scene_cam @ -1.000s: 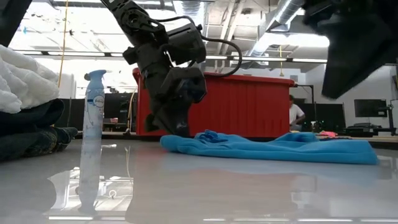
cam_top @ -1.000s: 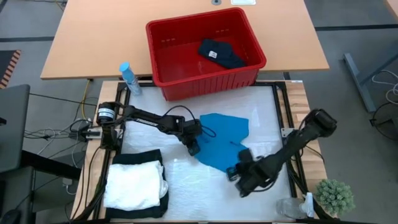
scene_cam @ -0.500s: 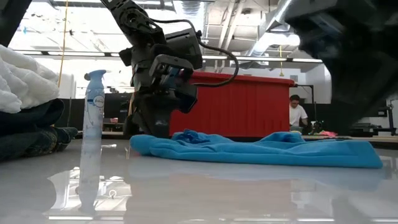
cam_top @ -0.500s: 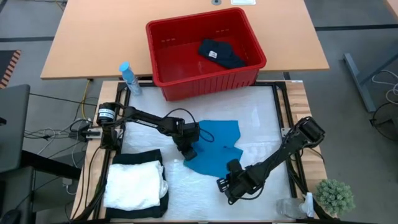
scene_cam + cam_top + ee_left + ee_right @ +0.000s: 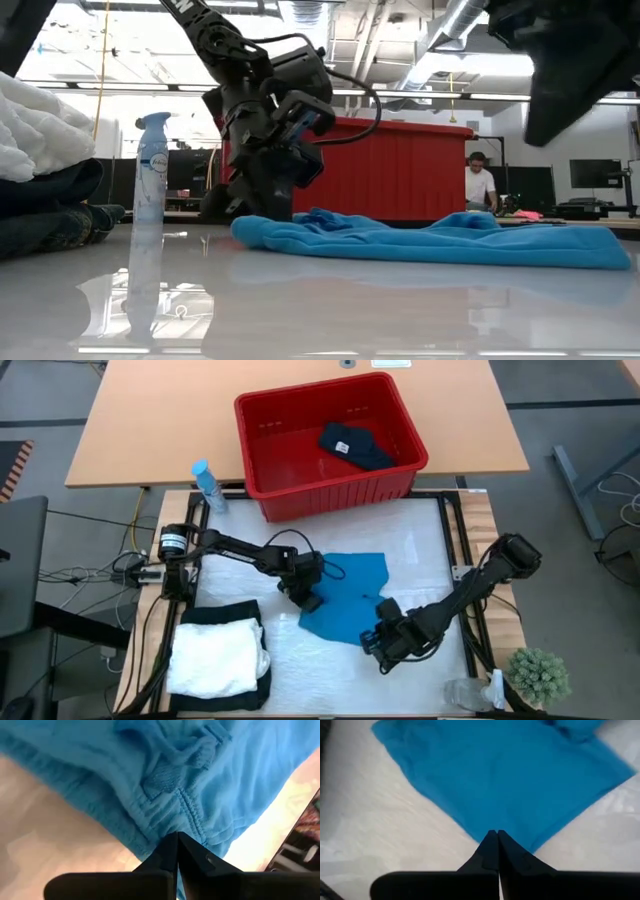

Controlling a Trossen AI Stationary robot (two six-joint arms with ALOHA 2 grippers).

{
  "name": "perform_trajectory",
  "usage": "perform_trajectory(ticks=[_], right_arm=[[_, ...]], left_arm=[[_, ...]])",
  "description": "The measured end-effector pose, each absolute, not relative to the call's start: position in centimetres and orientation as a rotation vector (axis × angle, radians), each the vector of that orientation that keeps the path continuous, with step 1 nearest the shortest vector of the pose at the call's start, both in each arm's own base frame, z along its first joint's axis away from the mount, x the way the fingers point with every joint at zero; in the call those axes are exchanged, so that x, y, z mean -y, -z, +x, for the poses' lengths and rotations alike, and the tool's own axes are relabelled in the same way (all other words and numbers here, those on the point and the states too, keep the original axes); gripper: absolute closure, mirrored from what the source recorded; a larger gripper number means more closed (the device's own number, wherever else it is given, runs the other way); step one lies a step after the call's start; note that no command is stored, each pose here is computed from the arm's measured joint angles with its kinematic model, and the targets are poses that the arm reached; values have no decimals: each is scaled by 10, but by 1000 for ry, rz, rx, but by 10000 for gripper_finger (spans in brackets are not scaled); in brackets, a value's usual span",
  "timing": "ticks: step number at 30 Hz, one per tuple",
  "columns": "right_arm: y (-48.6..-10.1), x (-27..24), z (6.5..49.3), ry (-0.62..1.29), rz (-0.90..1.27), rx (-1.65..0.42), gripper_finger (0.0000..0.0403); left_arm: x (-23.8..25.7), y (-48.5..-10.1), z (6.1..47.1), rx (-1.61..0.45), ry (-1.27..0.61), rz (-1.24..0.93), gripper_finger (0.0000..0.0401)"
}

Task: Fold Laundry from Bin
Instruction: Fold the blue shorts from the red bin

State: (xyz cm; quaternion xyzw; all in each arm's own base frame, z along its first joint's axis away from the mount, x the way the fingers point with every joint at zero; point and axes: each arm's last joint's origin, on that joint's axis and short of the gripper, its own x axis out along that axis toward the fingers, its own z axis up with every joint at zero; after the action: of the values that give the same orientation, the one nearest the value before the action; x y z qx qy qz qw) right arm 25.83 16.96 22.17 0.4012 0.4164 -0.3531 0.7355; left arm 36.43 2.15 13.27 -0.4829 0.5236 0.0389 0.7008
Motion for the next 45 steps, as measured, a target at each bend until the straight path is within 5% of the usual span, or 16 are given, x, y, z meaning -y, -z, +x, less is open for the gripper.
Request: perform_trajectory(ticks=[8, 16, 26, 37, 45], right_arm=[[-183, -186, 268, 864, 926, -972, 359], [-151, -190, 281, 895, 929, -1028, 376], [-147, -185, 278, 939, 882, -1073, 366], [-147, -185, 277, 943, 873, -1087, 373], [-147, -186, 278, 924, 888, -1082, 370]], left_arm=[[-31, -136, 364, -1160, -114, -1188, 401], [-42, -139, 363, -1156, -7, -1222, 401], [-70, -157, 355, -1094, 204, -1272, 401], [-151, -198, 329, -746, -209, -736, 395], [-158, -199, 326, -763, -139, -417, 291]])
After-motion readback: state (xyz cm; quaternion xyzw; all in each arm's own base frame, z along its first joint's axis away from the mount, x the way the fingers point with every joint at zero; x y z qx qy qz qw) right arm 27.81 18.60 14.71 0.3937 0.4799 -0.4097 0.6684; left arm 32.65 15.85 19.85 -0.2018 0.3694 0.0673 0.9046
